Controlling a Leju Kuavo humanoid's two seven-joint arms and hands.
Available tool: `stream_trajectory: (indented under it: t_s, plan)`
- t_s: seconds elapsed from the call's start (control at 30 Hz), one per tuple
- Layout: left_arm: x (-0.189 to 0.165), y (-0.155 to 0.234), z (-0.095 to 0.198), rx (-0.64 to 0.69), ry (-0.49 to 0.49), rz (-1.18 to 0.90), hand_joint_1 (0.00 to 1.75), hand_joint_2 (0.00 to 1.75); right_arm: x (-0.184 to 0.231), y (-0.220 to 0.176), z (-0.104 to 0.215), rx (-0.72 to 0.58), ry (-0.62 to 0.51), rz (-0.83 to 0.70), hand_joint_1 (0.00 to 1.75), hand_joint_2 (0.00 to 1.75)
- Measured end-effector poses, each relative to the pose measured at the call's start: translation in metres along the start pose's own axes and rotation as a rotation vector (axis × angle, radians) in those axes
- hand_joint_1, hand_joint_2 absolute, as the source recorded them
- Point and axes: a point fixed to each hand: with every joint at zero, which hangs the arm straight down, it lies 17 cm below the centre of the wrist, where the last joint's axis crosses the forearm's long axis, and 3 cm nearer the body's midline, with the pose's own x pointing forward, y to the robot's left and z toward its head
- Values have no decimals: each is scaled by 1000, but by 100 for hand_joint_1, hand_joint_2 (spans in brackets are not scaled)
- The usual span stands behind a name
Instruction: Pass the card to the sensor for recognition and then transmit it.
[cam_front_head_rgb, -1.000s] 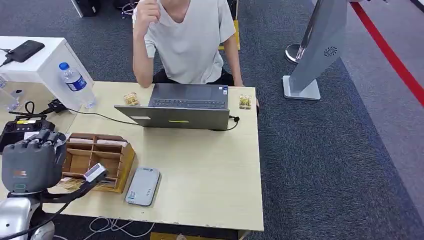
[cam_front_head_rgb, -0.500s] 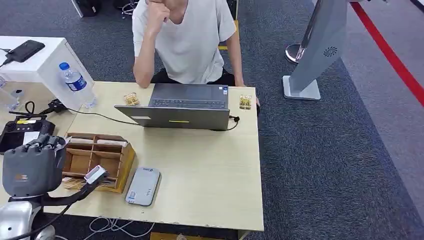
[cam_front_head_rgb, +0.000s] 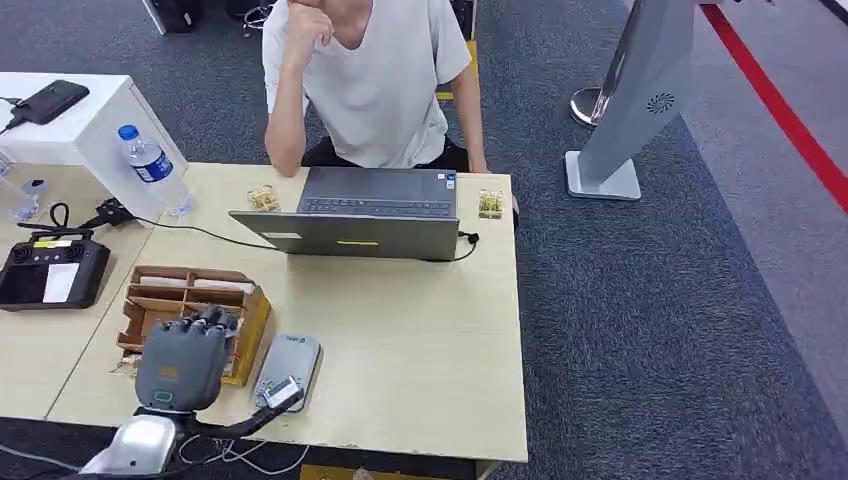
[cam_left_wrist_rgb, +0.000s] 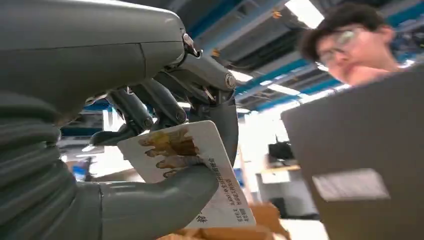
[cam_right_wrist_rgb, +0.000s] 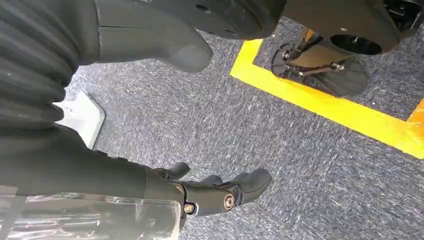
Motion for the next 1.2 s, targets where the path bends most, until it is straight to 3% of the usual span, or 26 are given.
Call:
stream_trajectory:
  t_s: [0.33,1.2]
  plan:
    - [51,-28,18,-72,-121,12,175,175,0,0,0,1,-1,2,0,175]
    - [58,-38,22,-93,-143,4,175,175,1,0,0,1,-2,5,0,175]
